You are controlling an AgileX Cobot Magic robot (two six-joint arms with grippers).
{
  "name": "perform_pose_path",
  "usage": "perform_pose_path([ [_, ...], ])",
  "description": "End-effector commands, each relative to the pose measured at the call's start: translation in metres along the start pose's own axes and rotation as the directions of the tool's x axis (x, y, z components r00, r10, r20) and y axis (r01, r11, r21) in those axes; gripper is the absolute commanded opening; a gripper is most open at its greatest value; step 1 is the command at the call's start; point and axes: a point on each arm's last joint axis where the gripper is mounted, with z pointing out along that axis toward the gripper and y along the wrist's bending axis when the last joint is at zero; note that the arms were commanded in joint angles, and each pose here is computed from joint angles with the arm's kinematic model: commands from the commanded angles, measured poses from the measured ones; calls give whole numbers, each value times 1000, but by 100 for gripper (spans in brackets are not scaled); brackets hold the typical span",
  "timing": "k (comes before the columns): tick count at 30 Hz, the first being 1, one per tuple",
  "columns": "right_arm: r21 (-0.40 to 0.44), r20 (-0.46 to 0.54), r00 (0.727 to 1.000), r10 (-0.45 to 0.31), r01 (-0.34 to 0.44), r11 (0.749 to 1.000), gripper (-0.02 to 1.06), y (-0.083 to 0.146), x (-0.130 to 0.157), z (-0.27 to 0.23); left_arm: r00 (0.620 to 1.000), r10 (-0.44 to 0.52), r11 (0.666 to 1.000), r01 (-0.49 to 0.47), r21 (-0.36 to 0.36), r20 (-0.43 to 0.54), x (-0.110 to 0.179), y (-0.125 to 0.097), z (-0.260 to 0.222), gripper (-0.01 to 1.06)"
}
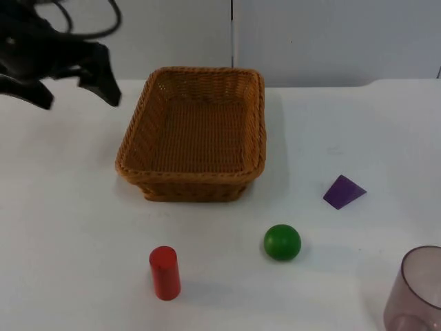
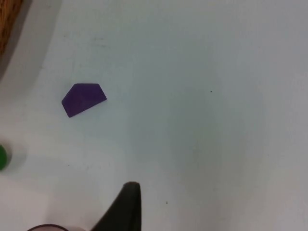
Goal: Pick up the basket with the left hand and place the triangular block into the basket with the right hand.
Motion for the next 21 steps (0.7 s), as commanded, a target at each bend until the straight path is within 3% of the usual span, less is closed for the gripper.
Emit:
perform_pose_path([
  [1, 2, 14, 1000, 5, -5, 1000, 105, -1, -2, -1, 1000, 2, 999, -2, 40, -17, -9, -8, 25, 105],
  [12, -10, 22, 1000, 19, -19, 1000, 105, 0, -3, -1, 997, 24, 996, -18, 83, -69, -14, -23, 99, 101],
  [14, -10, 26, 999, 20, -19, 1000, 105, 0, -3, -1, 996, 17, 995, -9, 97, -84, -13, -24, 110, 84],
  [15, -10, 28, 999, 20, -19, 1000, 105, 0, -3, -1, 996, 15, 995, -6, 97, -91, -12, -23, 113, 81],
  [16, -10, 30, 999, 20, -19, 1000, 105, 0, -4, -1, 995, 6, 995, 4, 101, -97, -10, -23, 117, 66],
  [17, -10, 30, 999, 20, -19, 1000, 105, 0, -4, -1, 995, 6, 995, 4, 101, -97, -10, -23, 117, 66],
  [20, -12, 41, 999, 22, -21, 1000, 105, 0, -5, -1, 994, 9, 995, 1, 97, -106, -8, -22, 120, 29],
  [21, -12, 41, 999, 22, -21, 1000, 105, 0, -5, -1, 994, 9, 995, 1, 97, -106, -8, -22, 120, 29],
])
